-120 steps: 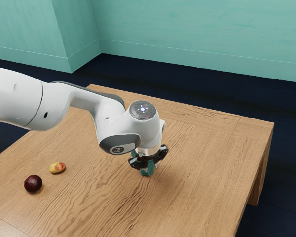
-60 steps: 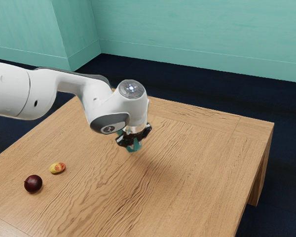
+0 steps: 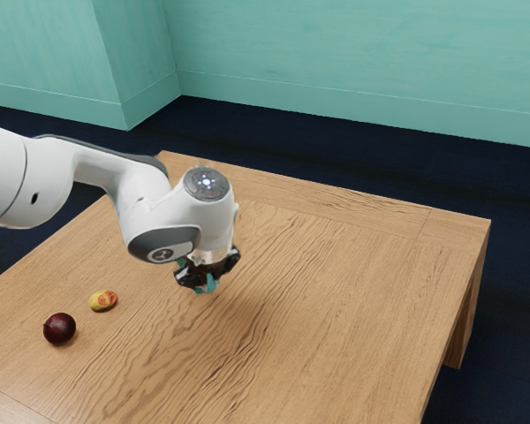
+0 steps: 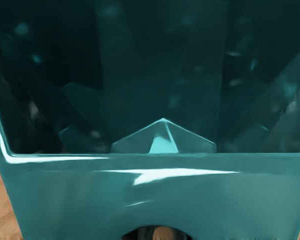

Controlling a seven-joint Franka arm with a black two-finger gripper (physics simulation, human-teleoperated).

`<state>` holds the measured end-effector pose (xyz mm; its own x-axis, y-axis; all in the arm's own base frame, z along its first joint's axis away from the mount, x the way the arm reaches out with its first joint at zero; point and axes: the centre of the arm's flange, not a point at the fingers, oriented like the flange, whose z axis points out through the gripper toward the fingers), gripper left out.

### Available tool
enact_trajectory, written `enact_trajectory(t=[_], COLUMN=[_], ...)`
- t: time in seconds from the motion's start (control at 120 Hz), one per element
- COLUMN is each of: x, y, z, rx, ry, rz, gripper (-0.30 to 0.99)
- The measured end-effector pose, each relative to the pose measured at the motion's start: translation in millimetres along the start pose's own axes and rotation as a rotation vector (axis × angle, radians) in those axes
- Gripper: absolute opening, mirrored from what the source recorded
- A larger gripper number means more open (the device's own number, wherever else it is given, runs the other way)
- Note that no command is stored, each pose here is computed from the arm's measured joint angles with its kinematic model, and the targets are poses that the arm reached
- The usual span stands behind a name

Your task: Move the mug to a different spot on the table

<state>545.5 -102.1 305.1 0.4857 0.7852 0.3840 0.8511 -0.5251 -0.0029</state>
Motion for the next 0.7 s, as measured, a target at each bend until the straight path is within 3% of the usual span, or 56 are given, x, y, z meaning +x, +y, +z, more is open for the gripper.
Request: enact_trajectory(t=[0.292, 0.525, 0.7], x=[-12, -21, -27], y=[-2, -12, -16], z=[10, 19, 23], rx=[-0.054, -0.060, -0.064], ry=[-0.026, 0.063, 0.086], rz=[0.007, 0.099, 0.093], gripper=[-0.10, -0.06, -0.07])
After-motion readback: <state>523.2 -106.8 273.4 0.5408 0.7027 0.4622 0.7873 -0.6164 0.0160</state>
